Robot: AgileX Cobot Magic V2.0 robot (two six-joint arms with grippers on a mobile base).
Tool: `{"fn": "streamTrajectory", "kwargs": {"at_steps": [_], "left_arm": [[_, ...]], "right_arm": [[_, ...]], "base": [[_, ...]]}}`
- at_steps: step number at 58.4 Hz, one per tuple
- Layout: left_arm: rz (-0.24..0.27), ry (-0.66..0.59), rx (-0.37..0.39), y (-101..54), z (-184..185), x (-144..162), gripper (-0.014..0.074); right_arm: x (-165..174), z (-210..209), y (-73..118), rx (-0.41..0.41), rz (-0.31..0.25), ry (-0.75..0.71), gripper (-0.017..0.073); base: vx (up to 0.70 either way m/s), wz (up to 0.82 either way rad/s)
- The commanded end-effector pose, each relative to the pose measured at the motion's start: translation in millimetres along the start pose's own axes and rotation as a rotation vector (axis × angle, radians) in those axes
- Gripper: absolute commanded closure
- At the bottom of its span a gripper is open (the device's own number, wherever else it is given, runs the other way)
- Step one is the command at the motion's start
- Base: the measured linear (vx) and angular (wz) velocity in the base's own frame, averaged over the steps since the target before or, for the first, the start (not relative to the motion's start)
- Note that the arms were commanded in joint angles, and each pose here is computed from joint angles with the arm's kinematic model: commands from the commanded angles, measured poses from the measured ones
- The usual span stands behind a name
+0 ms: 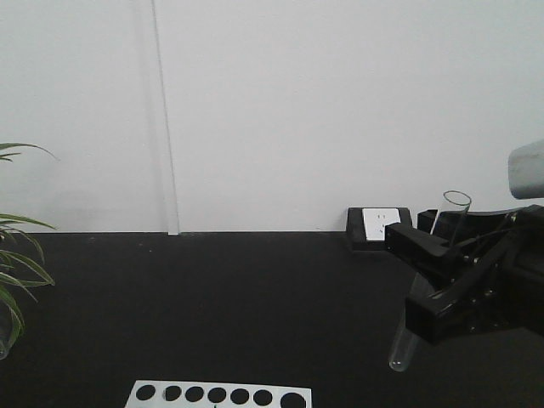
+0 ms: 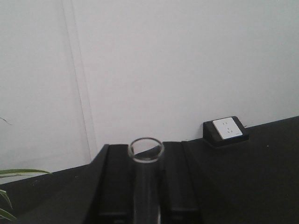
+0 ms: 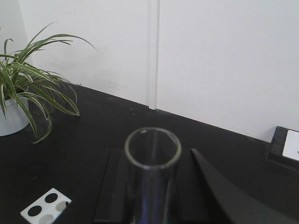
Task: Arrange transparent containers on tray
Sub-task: 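Drive the base to the yellow tray holding both tubes upright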
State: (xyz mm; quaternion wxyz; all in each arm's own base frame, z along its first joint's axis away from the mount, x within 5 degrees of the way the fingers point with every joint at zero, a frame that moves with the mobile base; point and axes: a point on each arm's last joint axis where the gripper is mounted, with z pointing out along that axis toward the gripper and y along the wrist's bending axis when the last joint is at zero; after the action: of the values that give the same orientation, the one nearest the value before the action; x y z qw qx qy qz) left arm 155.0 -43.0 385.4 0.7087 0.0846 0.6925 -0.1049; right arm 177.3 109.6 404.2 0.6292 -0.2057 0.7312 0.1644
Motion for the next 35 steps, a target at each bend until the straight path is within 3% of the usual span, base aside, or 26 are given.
{"fn": "streamTrajectory", "kwargs": {"at_steps": [1, 35], "left_arm": [[-0.012, -0.124, 0.018, -2.0, -3.1, -21.1, 0.0469], [-0.012, -0.122, 0.018, -2.0, -2.6, -20.8, 0.0469]], "right_arm": [[-22.5, -9.0, -0.8, -0.003, -0.020, -0.136, 0.0421], [-20.4, -8.4, -0.7, -0.003, -0.020, -0.129, 0.0421]], "base": [[-0.06, -0.01], [-0.16, -0.02]]}}
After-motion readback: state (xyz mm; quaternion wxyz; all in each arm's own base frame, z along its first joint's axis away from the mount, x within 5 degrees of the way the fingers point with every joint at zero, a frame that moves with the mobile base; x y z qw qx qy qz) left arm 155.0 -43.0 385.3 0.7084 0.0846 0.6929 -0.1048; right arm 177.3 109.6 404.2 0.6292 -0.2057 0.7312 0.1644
